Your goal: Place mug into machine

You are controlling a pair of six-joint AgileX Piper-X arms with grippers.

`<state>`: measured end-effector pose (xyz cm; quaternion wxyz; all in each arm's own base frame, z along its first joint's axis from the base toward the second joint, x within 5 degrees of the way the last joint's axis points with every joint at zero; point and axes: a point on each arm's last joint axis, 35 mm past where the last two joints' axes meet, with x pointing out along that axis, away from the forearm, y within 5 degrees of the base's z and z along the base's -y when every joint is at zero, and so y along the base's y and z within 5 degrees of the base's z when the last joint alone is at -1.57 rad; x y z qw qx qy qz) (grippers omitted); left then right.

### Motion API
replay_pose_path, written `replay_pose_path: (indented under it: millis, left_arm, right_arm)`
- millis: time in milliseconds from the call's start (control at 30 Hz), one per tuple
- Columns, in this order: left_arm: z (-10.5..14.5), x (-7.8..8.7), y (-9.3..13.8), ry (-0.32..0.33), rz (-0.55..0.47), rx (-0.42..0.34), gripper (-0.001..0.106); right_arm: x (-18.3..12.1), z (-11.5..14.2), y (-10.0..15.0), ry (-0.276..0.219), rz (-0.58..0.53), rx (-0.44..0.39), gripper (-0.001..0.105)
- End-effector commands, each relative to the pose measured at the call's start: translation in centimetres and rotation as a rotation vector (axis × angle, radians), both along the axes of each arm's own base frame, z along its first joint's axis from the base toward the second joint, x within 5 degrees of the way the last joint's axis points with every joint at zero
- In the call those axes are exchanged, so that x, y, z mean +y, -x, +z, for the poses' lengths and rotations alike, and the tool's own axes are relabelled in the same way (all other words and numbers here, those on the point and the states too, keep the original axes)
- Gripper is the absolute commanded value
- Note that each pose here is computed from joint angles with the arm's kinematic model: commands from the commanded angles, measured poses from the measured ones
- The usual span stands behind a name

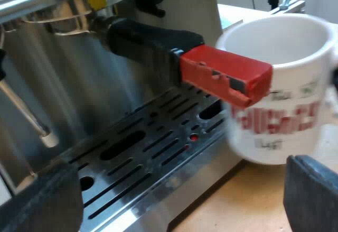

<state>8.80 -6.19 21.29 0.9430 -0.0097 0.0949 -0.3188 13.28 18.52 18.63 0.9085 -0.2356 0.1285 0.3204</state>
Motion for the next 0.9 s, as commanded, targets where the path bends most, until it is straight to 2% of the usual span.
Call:
replay_pose_path:
  millis: [33,133,267,433,733,800,900]
  left_arm:
    - [0.3,-0.1,0.0,0.020,-0.022,-0.009,0.078]
    - [0.3,-0.1,0.0,0.020,-0.022,-0.009,0.078]
    - [0.3,-0.1,0.0,0.020,-0.022,-0.009,0.078]
    - [0.3,-0.1,0.0,0.020,-0.022,-0.009,0.078]
    - [0.3,-0.1,0.0,0.020,-0.022,-0.009,0.078]
    - [0.3,-0.1,0.0,0.020,-0.022,-0.009,0.078]
    - [0.3,-0.1,0.0,0.020,-0.022,-0.009,0.078]
  right_arm:
    - [1.4,1.5,-1.0,-0.084,-0.015,-0.059,0.000]
    - [2.5,1.3,-1.7,-0.095,-0.015,-0.066,0.000]
    - [3.8,0.5,-2.5,-0.103,-0.031,-0.025,0.000]
    - [5.2,0.2,-3.6,-0.132,-0.034,-0.044,0.000]
    - [7.0,-0.7,-5.7,-0.106,-0.060,-0.029,0.000]
    - [7.2,-1.0,-6.2,-0.114,-0.081,-0.016,0.000]
    - [7.2,-1.2,-7.5,-0.161,-0.133,0.016,0.000]
